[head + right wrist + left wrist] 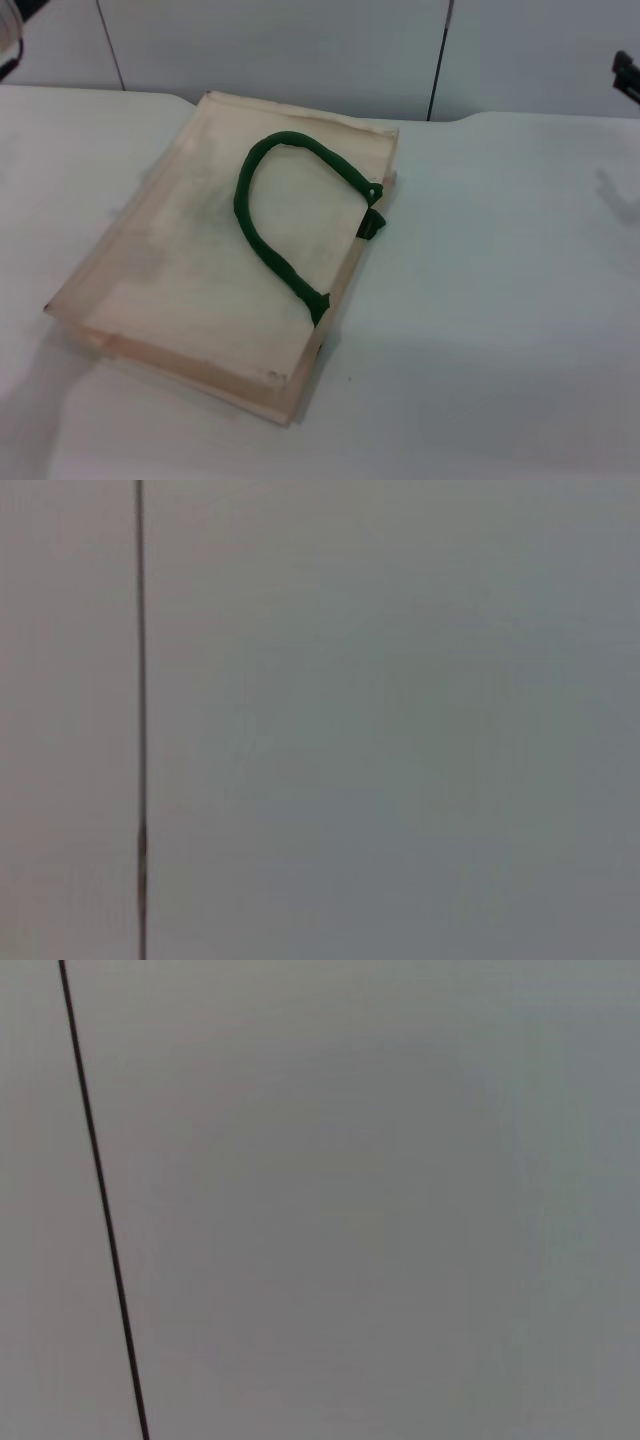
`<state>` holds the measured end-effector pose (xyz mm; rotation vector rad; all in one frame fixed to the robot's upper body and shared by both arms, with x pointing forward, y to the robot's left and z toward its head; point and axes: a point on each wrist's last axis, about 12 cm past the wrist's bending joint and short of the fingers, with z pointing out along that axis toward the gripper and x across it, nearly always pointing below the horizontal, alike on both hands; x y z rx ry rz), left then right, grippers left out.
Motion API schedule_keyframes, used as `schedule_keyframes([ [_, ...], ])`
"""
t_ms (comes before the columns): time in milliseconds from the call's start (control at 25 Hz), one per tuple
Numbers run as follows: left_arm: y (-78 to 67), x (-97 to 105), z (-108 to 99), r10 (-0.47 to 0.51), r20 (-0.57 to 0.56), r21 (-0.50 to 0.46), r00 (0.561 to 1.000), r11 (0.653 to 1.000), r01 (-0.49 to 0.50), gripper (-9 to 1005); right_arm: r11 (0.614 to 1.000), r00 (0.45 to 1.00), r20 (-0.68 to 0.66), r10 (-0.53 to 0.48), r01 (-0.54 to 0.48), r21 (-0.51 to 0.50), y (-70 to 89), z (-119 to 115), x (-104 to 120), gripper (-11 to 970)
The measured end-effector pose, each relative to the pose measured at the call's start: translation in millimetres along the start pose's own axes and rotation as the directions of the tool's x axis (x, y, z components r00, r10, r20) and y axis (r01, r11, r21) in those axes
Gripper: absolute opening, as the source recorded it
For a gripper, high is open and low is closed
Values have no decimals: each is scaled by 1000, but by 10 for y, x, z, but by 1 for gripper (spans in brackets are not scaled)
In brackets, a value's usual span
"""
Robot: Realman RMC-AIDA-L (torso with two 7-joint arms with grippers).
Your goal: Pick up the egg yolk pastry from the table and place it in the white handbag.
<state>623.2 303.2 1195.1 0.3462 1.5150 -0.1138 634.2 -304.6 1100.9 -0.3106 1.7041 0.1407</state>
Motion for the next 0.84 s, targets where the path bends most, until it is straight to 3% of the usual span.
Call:
schedule_keyframes([
  [440, -150, 286, 72, -16, -50, 16, 999, 1000, 17, 382, 988, 986, -61, -153, 152, -20, 295, 99, 114, 789],
  [840, -206, 334, 85, 18, -54, 38, 998, 999, -16, 372, 988, 987, -43, -153, 154, 8, 318, 88, 132, 789],
])
